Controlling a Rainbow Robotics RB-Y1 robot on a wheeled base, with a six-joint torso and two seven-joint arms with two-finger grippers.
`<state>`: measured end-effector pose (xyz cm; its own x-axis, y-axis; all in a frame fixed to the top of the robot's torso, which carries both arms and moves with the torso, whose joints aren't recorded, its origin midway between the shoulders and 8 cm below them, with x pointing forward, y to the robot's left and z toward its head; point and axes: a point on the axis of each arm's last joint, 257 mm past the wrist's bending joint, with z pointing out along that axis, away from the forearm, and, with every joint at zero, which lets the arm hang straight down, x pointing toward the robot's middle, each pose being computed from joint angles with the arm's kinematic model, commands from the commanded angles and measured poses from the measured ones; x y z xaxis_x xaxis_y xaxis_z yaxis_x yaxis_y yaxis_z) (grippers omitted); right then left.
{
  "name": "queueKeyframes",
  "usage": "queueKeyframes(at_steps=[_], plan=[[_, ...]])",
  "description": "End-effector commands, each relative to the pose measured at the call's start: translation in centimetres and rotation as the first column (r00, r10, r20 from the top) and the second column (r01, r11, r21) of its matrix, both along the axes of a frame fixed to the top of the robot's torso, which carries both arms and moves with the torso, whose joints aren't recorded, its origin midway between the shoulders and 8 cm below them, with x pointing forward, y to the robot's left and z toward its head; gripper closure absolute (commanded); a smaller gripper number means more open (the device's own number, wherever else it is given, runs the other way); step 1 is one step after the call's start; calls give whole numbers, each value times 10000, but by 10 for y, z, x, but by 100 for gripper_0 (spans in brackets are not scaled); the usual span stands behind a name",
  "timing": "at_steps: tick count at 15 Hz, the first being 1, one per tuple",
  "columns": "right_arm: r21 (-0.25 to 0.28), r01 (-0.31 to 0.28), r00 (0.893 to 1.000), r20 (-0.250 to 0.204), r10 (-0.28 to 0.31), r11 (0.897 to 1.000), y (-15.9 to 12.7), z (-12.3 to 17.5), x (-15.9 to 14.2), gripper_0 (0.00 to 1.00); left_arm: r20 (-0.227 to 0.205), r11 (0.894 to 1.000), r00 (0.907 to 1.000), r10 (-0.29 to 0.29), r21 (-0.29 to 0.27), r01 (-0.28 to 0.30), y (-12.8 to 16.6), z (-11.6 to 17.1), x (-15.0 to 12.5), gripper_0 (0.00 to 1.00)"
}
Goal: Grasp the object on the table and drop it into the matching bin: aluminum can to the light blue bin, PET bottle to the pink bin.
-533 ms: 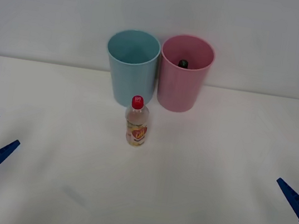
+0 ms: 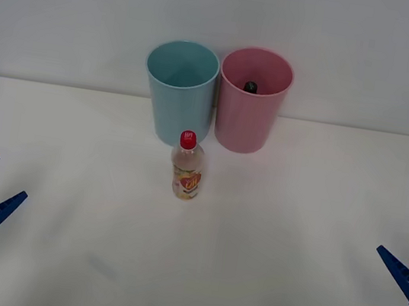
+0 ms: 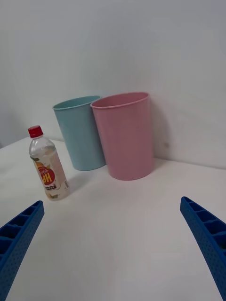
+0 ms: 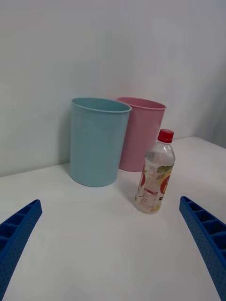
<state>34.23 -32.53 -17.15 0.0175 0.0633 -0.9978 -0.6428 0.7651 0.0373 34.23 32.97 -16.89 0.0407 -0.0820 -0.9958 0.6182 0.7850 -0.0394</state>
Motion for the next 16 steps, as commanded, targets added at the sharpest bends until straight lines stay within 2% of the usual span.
queueKeyframes(at_steps=[1,4,6,9,10,13,16], plan=[[-186,-536,9985,-71,535,9984,20,-5,7,0,-1,10000,10000,0,0,0,0,0,0,0],[-645,-1114,9938,-118,1109,9917,45,-10,21,0,-1,10000,10000,0,0,0,0,0,0,0],[-752,-1486,9889,-187,1476,9860,63,-11,32,0,-1,10000,10000,0,0,0,0,0,0,0],[-181,-2167,9732,-827,2145,9761,90,-12,38,0,-1,10000,10000,0,0,0,0,0,0,0],[-183,-2350,9683,-918,2324,9718,96,-11,40,0,-1,10000,10000,0,0,0,0,0,0,0],[-438,-2384,9671,-1018,2330,9702,99,-11,48,0,-1,10000,10000,0,0,0,0,0,0,0],[-876,-1876,9781,-1078,1779,9783,94,-15,68,0,-1,10000,10000,0,0,0,0,0,0,0]])
